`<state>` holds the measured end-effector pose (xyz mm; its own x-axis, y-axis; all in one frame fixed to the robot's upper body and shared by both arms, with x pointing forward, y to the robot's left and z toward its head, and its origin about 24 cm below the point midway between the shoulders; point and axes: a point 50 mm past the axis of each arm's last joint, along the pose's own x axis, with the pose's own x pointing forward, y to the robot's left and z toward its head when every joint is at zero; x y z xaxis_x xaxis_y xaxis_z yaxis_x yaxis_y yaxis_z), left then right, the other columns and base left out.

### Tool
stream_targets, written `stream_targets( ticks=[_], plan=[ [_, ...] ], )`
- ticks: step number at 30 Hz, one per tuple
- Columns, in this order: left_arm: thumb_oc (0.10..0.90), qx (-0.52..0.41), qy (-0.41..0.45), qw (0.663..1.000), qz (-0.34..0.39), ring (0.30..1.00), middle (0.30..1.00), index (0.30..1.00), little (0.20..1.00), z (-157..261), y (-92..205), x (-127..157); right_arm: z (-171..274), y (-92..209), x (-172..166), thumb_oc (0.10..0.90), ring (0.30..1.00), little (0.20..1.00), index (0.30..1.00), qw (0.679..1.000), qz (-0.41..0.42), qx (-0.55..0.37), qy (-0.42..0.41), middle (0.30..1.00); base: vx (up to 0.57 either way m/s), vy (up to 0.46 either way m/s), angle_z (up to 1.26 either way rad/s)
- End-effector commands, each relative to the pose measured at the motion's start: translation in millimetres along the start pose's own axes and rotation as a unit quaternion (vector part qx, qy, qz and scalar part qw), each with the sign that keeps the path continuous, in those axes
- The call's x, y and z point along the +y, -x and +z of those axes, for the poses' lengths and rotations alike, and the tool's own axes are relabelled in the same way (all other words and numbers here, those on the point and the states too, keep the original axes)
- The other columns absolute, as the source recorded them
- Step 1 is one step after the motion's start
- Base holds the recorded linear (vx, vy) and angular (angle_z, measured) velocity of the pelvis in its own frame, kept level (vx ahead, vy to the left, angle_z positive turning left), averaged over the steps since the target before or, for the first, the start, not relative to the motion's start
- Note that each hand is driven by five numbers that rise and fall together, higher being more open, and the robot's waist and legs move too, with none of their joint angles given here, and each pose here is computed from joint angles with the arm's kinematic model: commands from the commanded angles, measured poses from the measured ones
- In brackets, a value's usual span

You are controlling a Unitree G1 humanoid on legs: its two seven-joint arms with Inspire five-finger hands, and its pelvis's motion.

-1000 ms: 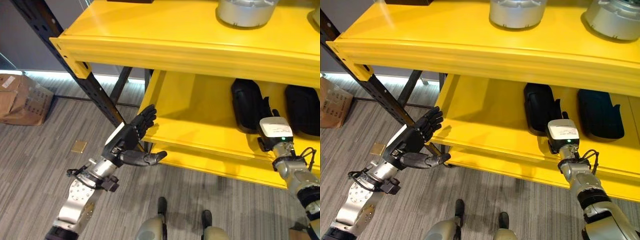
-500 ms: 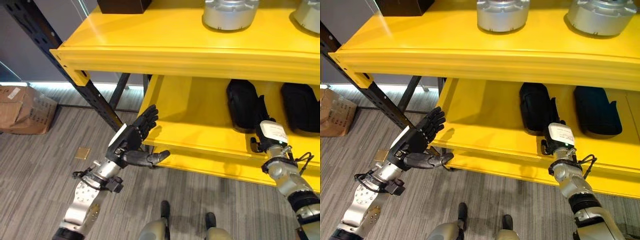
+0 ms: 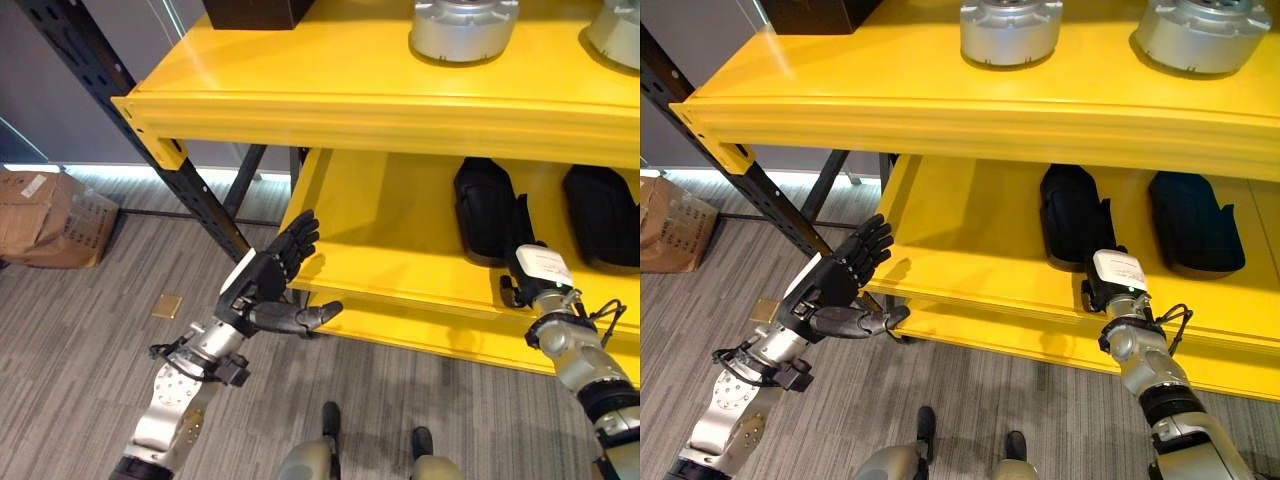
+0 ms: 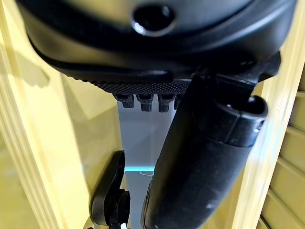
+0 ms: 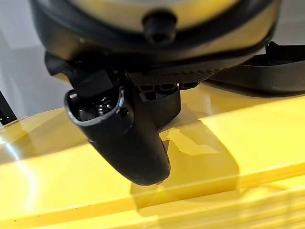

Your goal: Move parts from the plastic box to the shelf.

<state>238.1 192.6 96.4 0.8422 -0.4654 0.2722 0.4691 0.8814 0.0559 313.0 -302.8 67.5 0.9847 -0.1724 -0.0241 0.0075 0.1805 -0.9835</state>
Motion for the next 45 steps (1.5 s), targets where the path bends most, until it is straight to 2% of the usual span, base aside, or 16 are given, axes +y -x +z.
stream_targets(
  ticks=[1, 20, 35, 45],
  plan=[
    [0.9, -0.106, -0.008, 0.994, -0.027, 1.0, 1.0, 1.0, 1.0, 36, -13, -10, 36, -13, -23, 0.9, 1.0, 1.0, 1.0, 0.996, -0.042, -0.084, 0.0, 1.0, 0.0, 0.0, 0.0],
    [0.9, -0.108, 0.003, 0.994, -0.027, 1.0, 1.0, 1.0, 1.0, 34, -12, -13, 34, -14, -31, 0.9, 1.0, 1.0, 1.0, 0.992, -0.103, -0.074, 0.012, 1.0, 0.0, 0.0, 0.0],
    [0.9, -0.107, 0.007, 0.994, -0.025, 1.0, 1.0, 1.0, 1.0, 33, -11, -15, 39, -10, -29, 0.9, 1.0, 1.0, 1.0, 0.99, -0.113, -0.087, 0.0, 1.0, 0.0, 0.0, 0.0],
    [0.9, -0.107, 0.01, 0.994, -0.021, 1.0, 1.0, 1.0, 1.0, 32, -9, -16, 47, -7, -26, 0.9, 1.0, 1.0, 1.0, 0.989, -0.102, -0.091, -0.054, 1.0, 0.0, 0.0, 0.0]
  ],
)
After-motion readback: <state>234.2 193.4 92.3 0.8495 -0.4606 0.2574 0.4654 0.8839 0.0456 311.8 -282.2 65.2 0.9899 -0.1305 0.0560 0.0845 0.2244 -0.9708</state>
